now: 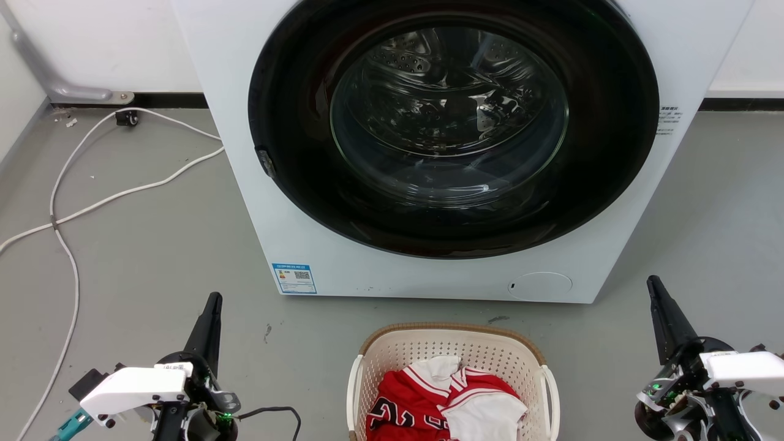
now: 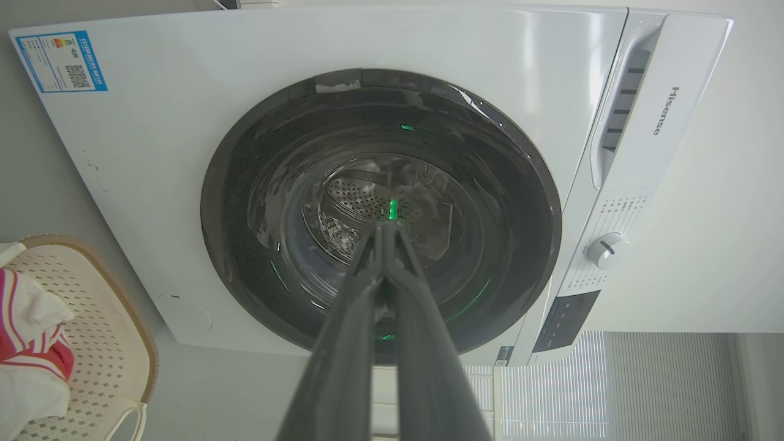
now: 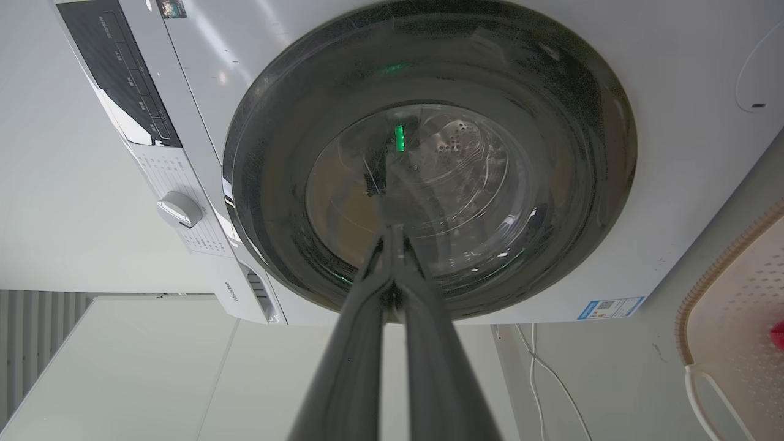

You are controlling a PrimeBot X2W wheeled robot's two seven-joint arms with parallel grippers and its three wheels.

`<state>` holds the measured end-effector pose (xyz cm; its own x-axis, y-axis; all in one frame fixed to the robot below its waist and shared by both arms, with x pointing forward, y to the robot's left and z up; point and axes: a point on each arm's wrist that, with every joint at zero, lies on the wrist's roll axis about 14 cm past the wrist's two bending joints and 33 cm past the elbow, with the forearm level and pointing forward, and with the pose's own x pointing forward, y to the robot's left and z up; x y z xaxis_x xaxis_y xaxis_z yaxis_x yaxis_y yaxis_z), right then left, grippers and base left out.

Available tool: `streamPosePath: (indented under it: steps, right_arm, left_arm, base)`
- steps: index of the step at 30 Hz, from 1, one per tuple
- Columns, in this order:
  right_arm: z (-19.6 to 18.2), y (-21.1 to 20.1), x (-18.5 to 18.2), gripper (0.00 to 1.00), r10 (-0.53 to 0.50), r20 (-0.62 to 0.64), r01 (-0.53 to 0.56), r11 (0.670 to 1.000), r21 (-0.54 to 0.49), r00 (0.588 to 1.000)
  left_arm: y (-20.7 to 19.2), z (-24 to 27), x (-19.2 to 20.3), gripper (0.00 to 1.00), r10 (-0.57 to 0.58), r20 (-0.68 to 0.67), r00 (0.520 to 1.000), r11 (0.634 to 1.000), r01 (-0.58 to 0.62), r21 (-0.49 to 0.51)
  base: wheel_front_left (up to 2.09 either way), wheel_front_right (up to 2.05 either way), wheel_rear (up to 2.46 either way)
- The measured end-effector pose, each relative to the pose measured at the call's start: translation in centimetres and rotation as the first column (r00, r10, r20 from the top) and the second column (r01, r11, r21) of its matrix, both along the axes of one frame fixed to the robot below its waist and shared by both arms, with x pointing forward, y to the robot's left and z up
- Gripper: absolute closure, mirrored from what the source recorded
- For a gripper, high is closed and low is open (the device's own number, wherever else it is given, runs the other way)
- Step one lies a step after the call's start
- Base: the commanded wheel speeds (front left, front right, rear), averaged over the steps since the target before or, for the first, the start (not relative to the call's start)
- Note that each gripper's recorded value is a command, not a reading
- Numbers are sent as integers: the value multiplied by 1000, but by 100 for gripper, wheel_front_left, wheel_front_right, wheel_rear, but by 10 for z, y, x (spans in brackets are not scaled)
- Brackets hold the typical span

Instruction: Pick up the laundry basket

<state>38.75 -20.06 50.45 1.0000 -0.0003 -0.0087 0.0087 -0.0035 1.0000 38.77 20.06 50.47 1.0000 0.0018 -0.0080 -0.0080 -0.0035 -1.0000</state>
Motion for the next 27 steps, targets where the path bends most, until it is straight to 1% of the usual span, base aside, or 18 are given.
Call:
streamPosePath:
  steps: [27]
  right_arm:
    - [0,0,0,100,0,0,0,1000,1,1000]
  left_arm:
    - [0,0,0,100,0,0,1000,1000,0,-2]
  base:
    - [0,0,0]
